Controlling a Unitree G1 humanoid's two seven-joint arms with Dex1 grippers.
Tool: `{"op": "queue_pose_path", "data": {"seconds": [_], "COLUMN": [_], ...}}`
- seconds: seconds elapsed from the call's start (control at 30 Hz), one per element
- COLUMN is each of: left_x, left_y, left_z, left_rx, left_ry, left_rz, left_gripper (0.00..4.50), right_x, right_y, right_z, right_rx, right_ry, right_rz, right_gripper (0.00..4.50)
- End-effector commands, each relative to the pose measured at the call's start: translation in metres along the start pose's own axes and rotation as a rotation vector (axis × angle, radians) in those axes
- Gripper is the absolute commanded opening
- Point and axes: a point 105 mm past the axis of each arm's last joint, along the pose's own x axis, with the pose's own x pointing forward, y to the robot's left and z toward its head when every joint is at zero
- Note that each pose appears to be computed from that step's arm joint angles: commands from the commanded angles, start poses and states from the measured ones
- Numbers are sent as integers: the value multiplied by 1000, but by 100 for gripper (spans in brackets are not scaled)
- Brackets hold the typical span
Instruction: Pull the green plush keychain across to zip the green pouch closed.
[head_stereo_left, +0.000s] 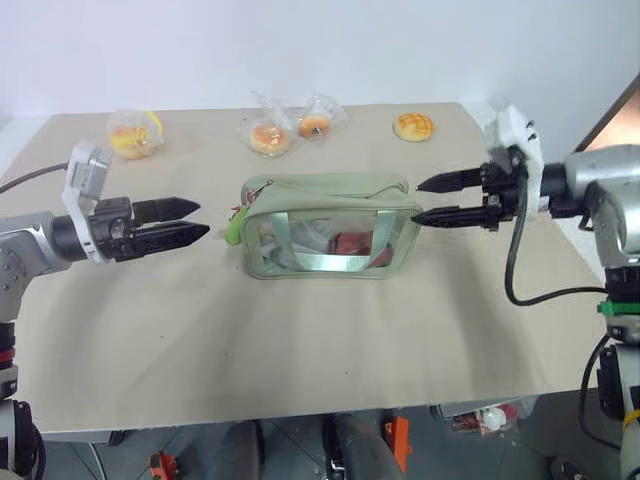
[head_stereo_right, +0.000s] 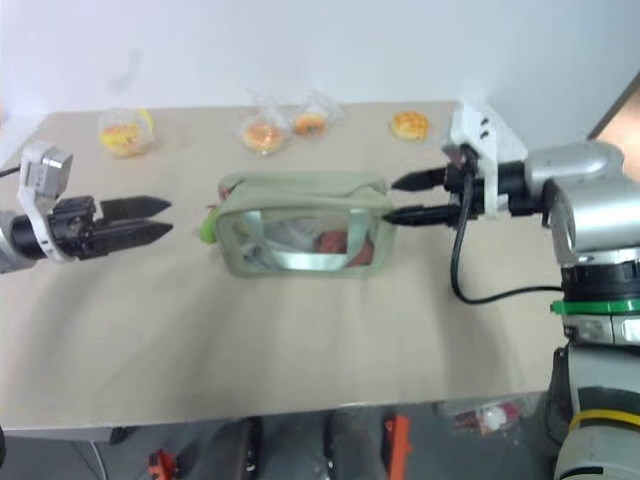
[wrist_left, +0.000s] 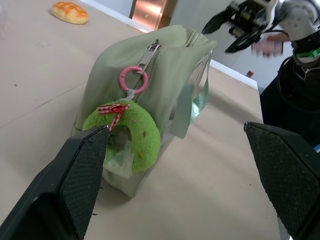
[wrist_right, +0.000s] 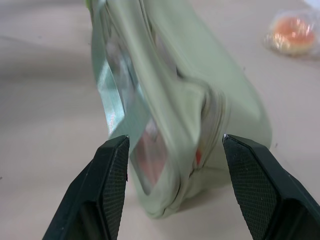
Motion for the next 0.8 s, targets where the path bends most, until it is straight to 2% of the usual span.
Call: {"op": "queue_pose_path", "data": {"seconds": [0.03, 0.37, 0.57, 0.67, 0.7, 0.77, 0.8], "left_x": [-1, 20, 29, 30, 30, 28, 27], "left_y": [-9, -38, -53, -53, -53, -49, -46], "left_z": [20, 41, 39, 39, 39, 39, 39], "left_rx": [72, 148, 172, 172, 173, 174, 171], "left_ry": [-38, -73, -44, -43, -42, -42, -43], "left_rz": [-20, -149, -207, -206, -203, -182, -170], "left_gripper": [450, 450, 450, 450, 450, 450, 450], "right_x": [-2, 8, 8, 8, 8, 9, 9], "right_y": [-1, -4, -3, -3, -3, -3, -2], "right_z": [6, 8, 6, 6, 7, 6, 6], "right_rx": [-48, -51, -41, -44, -40, -38, -37], "right_ry": [6, 0, 1, -2, -6, -7, -8], "right_rz": [-26, -22, -16, -19, -21, -21, -20], "right_gripper": [306, 306, 306, 222, 177, 122, 75]}}
